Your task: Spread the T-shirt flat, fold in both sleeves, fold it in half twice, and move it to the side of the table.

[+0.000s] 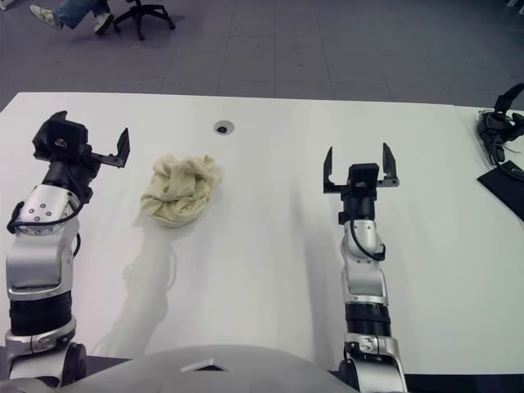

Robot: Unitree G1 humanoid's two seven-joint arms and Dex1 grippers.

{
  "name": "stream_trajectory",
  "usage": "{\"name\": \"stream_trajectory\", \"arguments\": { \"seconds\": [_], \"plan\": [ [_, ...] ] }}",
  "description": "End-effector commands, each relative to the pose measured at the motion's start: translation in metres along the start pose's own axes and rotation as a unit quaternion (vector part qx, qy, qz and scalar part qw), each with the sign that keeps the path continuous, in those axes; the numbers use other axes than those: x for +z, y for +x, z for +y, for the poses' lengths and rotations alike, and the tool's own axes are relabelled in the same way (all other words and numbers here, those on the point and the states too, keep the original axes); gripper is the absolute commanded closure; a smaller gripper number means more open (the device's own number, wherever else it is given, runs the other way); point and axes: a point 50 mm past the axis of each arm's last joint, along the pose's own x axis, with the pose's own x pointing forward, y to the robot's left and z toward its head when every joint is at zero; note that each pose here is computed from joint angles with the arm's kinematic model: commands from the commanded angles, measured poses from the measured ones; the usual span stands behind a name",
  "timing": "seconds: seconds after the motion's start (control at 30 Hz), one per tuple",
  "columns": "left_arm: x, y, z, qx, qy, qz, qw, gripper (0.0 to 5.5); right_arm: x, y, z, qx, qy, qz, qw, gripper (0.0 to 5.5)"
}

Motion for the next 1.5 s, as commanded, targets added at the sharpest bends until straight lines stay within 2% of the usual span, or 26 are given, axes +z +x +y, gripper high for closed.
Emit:
{"name": "stream_trajectory", "arguments": {
  "seconds": [0.03,0.37,0.57,0.73,1.5],
  "plan": [
    [0.004,0.003,-0.003,-0.004,-0.007,-0.013,1.000,0.10,-0.001,-0.008,0.000,-0.014,0.005,0.009,1.000,0.12],
    [0.007,0.007,-0.027,-0.015,-0.060,-0.035,0.997,0.10,0.001,-0.003,-0.004,-0.014,0.000,0.000,1.000,0.12],
    [0.014,0.012,-0.033,-0.014,-0.229,-0.051,0.972,0.10,0.002,-0.005,-0.002,-0.008,0.001,-0.001,1.000,0.12],
    [0.021,0.010,-0.037,-0.024,-0.295,-0.070,0.953,0.10,0.007,-0.003,0.002,0.006,0.016,-0.014,1.000,0.12],
    [0.020,-0.001,-0.036,-0.001,-0.287,-0.052,0.957,0.10,0.012,0.003,0.008,0.027,0.029,-0.020,0.999,0.12]
  ]
}}
